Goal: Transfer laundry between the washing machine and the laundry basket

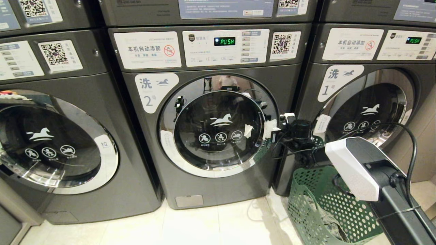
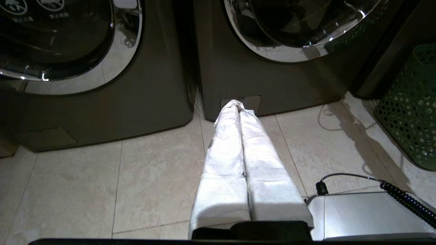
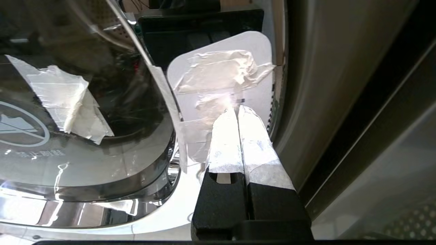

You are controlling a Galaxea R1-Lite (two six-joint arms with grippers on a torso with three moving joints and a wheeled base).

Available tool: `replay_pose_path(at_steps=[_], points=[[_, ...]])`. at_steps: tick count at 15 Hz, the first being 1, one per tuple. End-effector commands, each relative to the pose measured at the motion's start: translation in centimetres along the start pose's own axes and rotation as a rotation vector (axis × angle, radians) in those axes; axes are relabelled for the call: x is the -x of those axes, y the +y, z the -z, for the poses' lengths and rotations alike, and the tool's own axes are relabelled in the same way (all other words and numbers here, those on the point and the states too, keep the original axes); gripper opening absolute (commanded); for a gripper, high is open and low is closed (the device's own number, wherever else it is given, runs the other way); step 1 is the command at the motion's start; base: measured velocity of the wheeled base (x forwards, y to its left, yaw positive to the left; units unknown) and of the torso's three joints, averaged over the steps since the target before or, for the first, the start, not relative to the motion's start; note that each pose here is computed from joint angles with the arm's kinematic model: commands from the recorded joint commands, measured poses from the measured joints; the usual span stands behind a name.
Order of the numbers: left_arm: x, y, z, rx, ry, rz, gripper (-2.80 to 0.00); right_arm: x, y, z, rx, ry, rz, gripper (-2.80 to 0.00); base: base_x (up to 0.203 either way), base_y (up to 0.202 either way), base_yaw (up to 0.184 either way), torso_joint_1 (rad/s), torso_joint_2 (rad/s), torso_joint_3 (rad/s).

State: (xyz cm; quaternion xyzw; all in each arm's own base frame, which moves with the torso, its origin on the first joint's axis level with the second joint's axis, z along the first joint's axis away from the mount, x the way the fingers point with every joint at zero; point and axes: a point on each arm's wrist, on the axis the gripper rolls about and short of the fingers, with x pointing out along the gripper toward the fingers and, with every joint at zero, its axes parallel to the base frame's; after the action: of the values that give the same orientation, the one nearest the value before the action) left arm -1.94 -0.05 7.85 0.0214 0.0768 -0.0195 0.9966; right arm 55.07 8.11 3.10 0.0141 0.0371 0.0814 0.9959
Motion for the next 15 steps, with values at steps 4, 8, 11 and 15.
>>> replay_pose_path(at_steps=[4, 8, 11, 15], points=[[0.6, 0.0, 0.3, 0.004, -0.098, -0.008, -2.80, 0.0, -0.3, 0.0, -0.001, -0.003, -0.001, -2.80, 0.000, 0.000, 0.000, 0.000, 0.00, 0.000], [0.6, 0.0, 0.3, 0.004, -0.098, -0.007, -2.80, 0.1, -0.4, -0.8, -0.002, -0.016, 0.003, -2.80, 0.000, 0.000, 0.000, 0.000, 0.00, 0.000], [0.6, 0.0, 0.3, 0.003, -0.098, -0.006, -2.80, 0.1, -0.4, -0.8, -0.001, -0.017, 0.003, -2.80, 0.000, 0.000, 0.000, 0.000, 0.00, 0.000], [0.6, 0.0, 0.3, 0.004, -0.098, -0.007, -2.80, 0.6, -0.1, -1.6, 0.001, -0.015, 0.001, -2.80, 0.000, 0.000, 0.000, 0.000, 0.00, 0.000]])
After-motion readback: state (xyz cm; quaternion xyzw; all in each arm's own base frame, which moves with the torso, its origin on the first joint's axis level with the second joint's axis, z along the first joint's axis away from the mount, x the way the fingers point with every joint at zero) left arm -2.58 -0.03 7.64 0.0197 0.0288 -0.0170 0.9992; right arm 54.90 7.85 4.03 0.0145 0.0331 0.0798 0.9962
